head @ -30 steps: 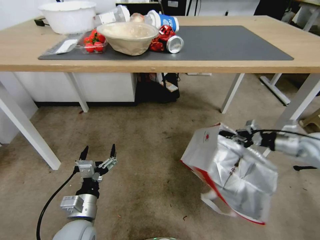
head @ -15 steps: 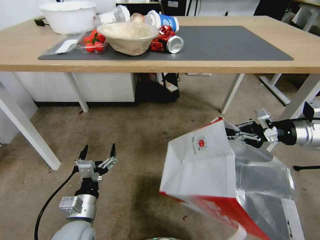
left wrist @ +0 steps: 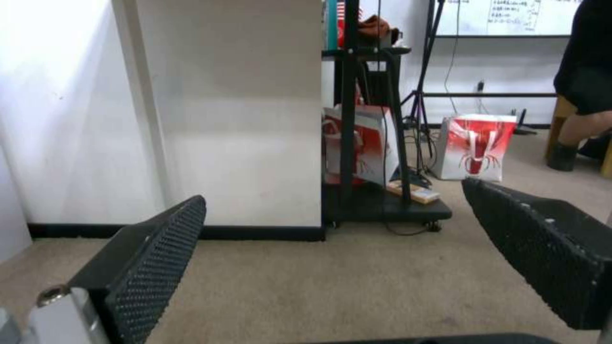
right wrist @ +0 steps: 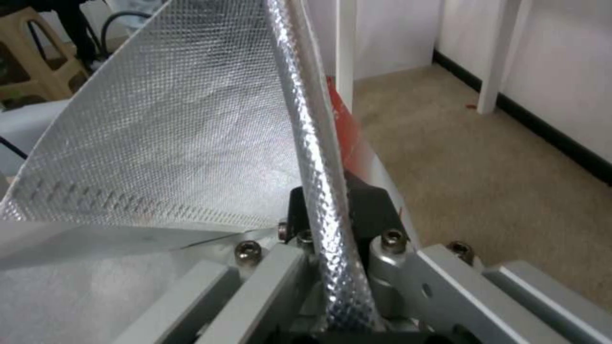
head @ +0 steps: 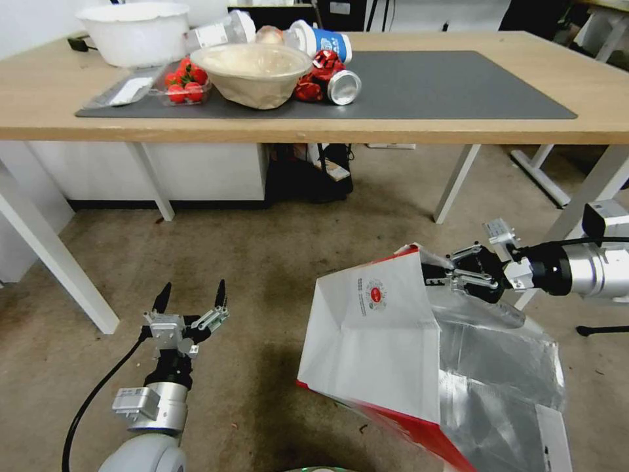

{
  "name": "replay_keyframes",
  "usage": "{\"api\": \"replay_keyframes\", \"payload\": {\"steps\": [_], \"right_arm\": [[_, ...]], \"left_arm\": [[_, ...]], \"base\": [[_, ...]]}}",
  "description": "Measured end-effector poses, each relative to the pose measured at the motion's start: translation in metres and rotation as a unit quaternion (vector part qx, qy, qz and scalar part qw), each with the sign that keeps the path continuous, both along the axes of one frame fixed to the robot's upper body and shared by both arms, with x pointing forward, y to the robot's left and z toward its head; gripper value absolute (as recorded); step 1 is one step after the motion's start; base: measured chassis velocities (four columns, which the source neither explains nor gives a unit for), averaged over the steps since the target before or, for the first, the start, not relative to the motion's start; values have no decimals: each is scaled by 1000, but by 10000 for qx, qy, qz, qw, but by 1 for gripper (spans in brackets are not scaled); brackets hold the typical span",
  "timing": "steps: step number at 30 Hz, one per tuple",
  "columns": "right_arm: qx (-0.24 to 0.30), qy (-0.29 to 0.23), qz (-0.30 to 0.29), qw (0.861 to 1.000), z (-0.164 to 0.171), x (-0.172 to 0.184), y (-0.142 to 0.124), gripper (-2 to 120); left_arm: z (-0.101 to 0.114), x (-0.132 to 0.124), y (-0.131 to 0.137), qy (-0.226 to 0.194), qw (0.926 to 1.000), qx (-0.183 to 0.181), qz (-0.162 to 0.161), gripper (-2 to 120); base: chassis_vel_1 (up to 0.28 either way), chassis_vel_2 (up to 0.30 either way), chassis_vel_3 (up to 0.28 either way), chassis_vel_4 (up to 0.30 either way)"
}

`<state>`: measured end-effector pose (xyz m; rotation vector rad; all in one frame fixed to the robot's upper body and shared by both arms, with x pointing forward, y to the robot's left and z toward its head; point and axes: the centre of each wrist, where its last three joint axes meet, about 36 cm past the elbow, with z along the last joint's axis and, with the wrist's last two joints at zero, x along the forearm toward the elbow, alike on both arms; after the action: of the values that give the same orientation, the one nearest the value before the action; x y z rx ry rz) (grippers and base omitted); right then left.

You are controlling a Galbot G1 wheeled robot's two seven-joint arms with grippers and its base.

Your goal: Pick up the food delivery bag from the floor and place it on the table.

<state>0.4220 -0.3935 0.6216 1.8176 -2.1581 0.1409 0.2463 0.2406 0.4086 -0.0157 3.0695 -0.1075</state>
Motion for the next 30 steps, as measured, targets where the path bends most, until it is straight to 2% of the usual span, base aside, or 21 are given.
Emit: {"api": "replay_keyframes", "payload": {"steps": [30], "right_arm": [[-30,99,-9,9999,-11,-1,-1,0]], "left_arm": [[2,3,4,-34,9999,-72,-70,100]], "base": [[0,0,0,0]]}}
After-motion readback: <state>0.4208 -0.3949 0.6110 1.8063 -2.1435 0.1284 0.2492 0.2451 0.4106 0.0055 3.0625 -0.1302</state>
